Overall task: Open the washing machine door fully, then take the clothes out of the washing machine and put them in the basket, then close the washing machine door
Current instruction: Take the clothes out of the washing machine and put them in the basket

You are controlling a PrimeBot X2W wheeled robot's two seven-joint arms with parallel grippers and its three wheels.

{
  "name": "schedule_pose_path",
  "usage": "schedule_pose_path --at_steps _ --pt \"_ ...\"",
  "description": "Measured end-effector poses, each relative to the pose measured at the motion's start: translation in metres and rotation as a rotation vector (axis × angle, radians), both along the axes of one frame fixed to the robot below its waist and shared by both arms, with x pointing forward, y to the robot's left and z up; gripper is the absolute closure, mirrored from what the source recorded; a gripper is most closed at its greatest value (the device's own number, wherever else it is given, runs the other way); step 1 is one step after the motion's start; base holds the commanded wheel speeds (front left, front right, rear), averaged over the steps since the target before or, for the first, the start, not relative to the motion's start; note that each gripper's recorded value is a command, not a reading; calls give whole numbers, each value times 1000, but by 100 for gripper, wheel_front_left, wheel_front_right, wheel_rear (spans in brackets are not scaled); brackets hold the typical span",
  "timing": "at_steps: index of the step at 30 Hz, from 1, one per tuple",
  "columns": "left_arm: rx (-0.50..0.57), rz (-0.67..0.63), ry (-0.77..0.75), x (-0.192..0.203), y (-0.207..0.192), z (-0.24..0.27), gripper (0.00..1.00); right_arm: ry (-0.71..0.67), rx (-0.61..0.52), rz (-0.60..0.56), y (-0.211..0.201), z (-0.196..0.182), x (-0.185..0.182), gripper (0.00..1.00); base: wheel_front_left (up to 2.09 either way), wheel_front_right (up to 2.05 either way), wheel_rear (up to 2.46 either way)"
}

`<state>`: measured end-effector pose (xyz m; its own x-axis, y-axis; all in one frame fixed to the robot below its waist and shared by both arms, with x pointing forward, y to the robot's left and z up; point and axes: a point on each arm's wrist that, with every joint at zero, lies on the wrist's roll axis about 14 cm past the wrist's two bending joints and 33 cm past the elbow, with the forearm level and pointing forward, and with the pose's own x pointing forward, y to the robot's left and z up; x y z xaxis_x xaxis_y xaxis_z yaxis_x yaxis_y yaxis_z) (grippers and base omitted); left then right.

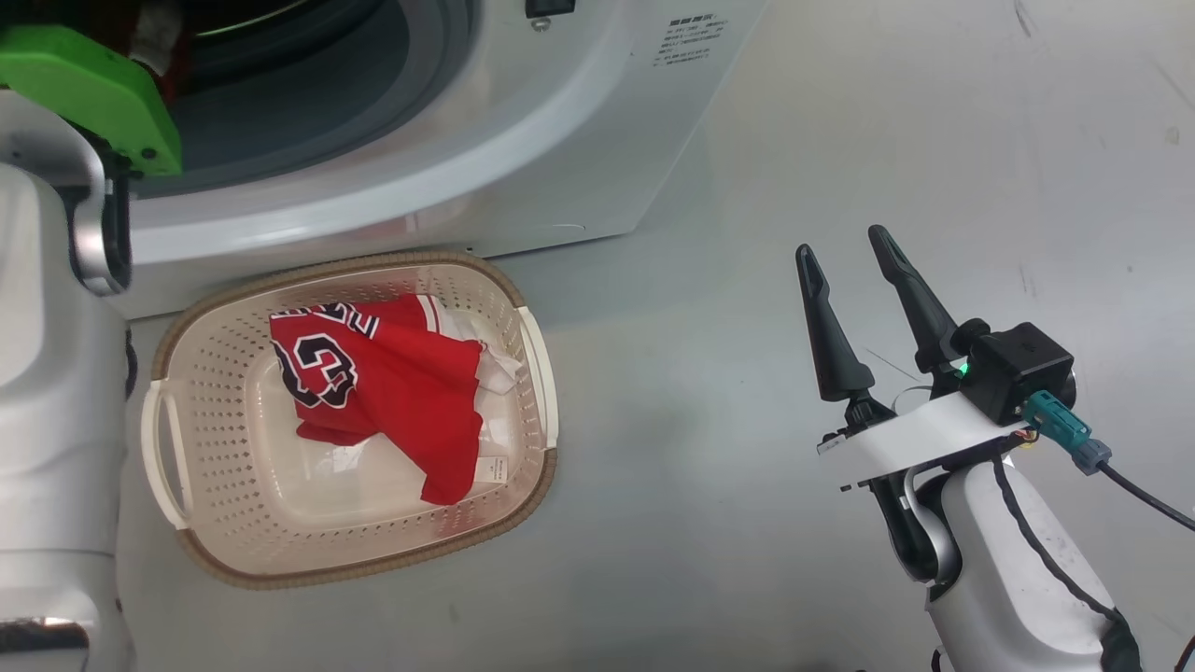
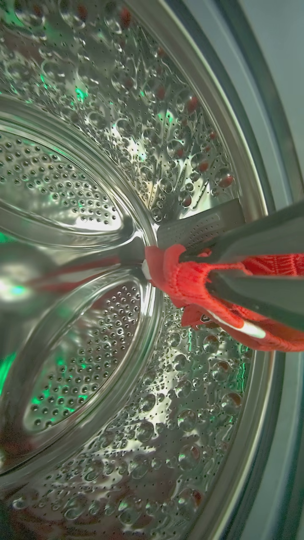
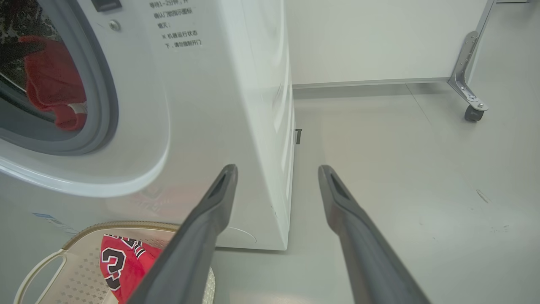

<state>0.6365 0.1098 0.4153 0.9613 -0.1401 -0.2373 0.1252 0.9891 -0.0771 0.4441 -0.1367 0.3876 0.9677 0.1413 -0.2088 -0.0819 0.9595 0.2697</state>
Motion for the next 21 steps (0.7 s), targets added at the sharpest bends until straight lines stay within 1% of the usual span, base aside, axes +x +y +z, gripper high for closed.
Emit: schedule_pose_path --at_steps 7,13,21 --pt "-20 28 -95 -29 9 15 100 -40 -1 14 4 16 1 0 0 0 0" --pt "-65 65 -183 -54 18 35 100 -62 -7 17 4 27 -4 0 0 0 0" --pt "-81 98 -223 -85 31 54 100 -88 -8 21 6 40 -12 0 0 0 0"
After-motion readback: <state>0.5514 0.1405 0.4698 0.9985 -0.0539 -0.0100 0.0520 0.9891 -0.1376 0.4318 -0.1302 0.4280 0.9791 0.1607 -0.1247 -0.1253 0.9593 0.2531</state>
